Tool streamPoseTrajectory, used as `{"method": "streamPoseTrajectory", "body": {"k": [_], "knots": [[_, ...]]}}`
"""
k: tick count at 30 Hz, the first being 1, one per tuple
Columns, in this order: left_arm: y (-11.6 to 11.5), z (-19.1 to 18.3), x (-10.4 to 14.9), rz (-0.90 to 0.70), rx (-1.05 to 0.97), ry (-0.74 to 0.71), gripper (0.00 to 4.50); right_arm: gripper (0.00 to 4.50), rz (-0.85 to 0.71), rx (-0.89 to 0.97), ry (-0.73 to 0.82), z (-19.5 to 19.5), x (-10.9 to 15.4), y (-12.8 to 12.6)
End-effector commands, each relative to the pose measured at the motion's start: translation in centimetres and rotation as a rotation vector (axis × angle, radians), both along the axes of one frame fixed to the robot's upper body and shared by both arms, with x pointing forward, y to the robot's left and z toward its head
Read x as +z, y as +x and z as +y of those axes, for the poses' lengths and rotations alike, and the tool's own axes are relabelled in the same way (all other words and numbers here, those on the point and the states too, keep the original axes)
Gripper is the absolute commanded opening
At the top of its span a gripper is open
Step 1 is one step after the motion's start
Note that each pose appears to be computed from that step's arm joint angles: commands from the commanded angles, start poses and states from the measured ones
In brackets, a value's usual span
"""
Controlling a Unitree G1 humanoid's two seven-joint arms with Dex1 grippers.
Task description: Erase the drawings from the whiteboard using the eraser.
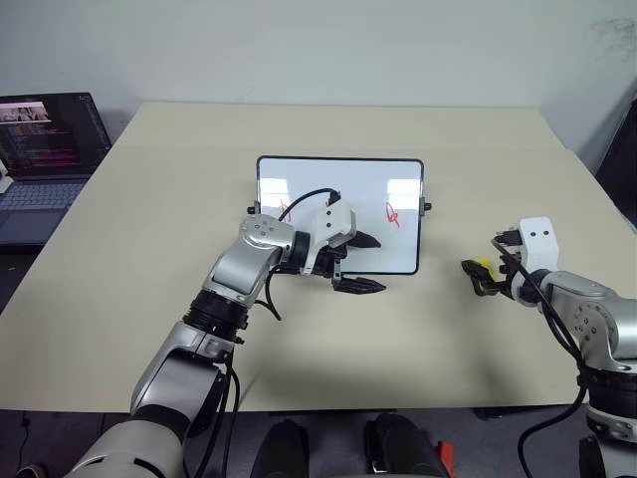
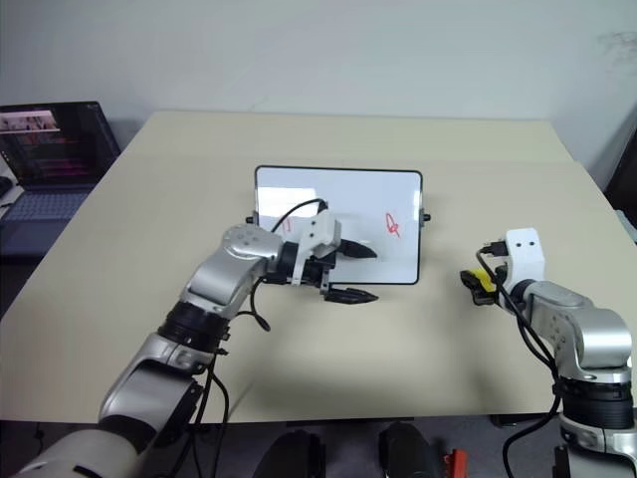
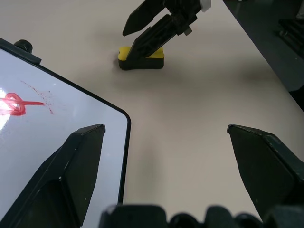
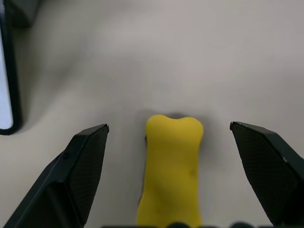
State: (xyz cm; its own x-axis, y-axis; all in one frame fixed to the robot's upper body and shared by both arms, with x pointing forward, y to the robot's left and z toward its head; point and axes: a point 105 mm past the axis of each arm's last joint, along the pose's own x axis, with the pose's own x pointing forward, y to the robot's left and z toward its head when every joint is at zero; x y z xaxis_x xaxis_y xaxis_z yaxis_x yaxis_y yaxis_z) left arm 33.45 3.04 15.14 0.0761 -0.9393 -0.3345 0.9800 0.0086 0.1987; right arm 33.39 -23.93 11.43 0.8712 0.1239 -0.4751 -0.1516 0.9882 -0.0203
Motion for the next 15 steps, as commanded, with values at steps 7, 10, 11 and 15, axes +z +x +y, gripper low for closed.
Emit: {"method": "streamPoseTrajectory", "body": {"k": [7,10,11,15], "knots": [[-0.4,-0.2,1.0,-0.046,-0.015,-0.01,4.5,4.48,-0.05,-0.008,0.018,-0.2,0.9,1.1],[-0.3,-0.1,0.9,-0.048,-0.012,-0.005,4.5,4.48,-0.045,-0.013,0.017,-0.4,0.6,1.2],[-0.3,0.0,0.9,-0.05,-0.01,-0.004,4.5,4.48,-0.043,-0.018,0.015,-0.5,0.5,1.2],[-0.2,0.1,0.9,-0.051,-0.007,-0.003,4.5,4.48,-0.036,-0.026,0.015,-0.8,0.2,1.2]]}}
